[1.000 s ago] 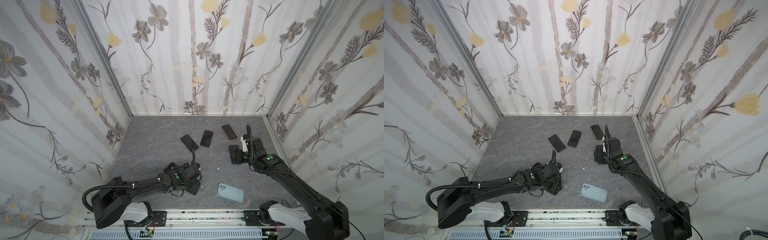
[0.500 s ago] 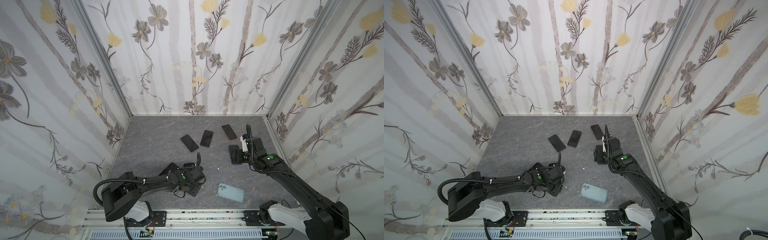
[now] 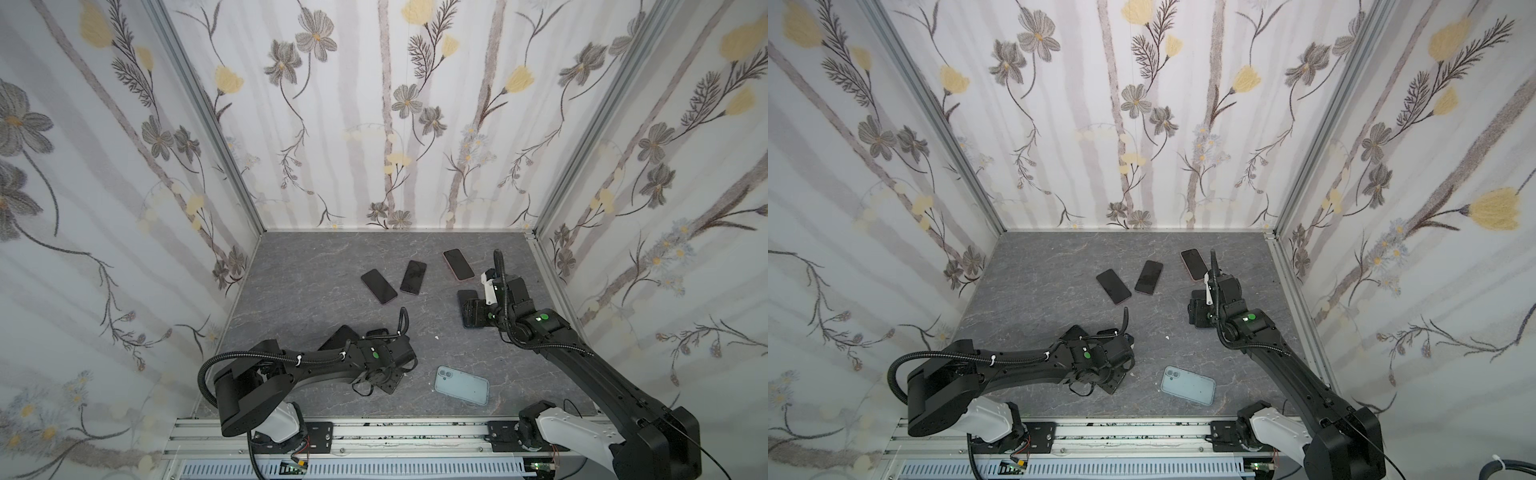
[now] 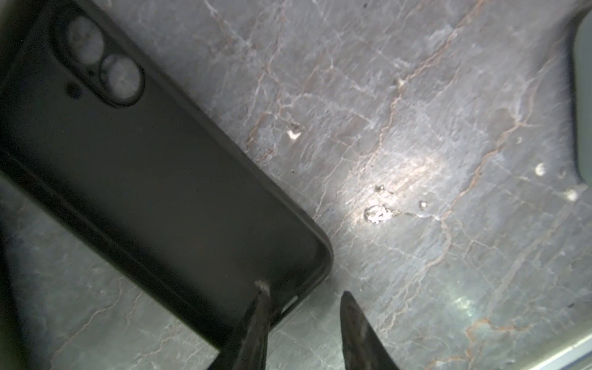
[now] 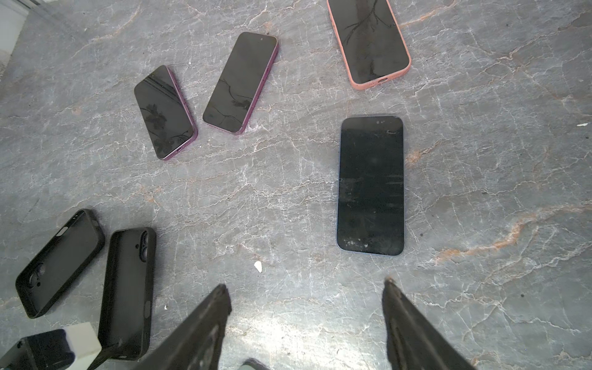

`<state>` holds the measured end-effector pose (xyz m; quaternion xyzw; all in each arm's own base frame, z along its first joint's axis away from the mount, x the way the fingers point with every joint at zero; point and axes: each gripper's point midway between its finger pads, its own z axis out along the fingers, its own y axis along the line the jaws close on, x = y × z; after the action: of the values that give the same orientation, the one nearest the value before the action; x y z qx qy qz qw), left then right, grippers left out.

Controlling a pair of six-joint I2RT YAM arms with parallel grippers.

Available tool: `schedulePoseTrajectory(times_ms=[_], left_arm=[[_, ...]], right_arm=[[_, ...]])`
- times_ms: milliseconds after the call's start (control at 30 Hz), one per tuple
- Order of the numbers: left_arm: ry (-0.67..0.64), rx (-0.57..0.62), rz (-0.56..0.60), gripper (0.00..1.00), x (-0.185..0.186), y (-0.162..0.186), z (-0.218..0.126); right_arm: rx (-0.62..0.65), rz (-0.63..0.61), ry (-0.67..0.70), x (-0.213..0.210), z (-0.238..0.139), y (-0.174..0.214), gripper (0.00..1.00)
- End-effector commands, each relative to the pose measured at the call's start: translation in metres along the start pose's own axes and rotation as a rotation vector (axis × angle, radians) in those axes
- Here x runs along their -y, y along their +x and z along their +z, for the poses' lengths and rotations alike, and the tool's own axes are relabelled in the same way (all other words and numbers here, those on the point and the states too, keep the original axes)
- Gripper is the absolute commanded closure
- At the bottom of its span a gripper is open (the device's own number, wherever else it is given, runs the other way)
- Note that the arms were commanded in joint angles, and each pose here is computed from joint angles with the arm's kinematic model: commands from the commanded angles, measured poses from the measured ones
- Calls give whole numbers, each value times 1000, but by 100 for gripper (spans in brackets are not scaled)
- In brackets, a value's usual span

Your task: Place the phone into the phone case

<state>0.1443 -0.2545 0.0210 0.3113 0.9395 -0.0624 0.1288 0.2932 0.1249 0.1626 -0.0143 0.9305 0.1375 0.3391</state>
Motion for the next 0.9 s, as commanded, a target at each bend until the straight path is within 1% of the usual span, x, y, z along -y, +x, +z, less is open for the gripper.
schedulePoseTrajectory(times_ms=[0, 67, 233, 400, 467, 500, 733, 833, 867], left_arm=[[-27, -22, -3, 65, -4, 2, 3], [-27, -38, -3, 68, -3, 4, 6], [-12, -57, -13, 70, -1, 9, 9], [-23, -70, -1, 72, -1, 8, 12], [-27, -74, 6, 76, 0, 6, 13], [-30, -78, 8, 76, 0, 6, 15], [-9, -69, -14, 83, 8, -6, 19], [16, -50, -45, 84, 14, -17, 20], [28, -44, -58, 87, 16, -22, 22]], right_arm=[[9, -9, -14, -3, -4, -3, 27], [16, -9, -19, -4, -7, -4, 27], [44, -3, -30, -1, -8, 4, 27], [37, -9, -26, 1, -7, 8, 27], [36, -9, -28, 0, -7, 7, 27], [35, -9, -29, 0, -7, 7, 27], [45, -1, -50, -3, -6, 6, 27], [46, 3, -54, -4, -6, 5, 27], [49, 3, -56, -5, -6, 5, 27]])
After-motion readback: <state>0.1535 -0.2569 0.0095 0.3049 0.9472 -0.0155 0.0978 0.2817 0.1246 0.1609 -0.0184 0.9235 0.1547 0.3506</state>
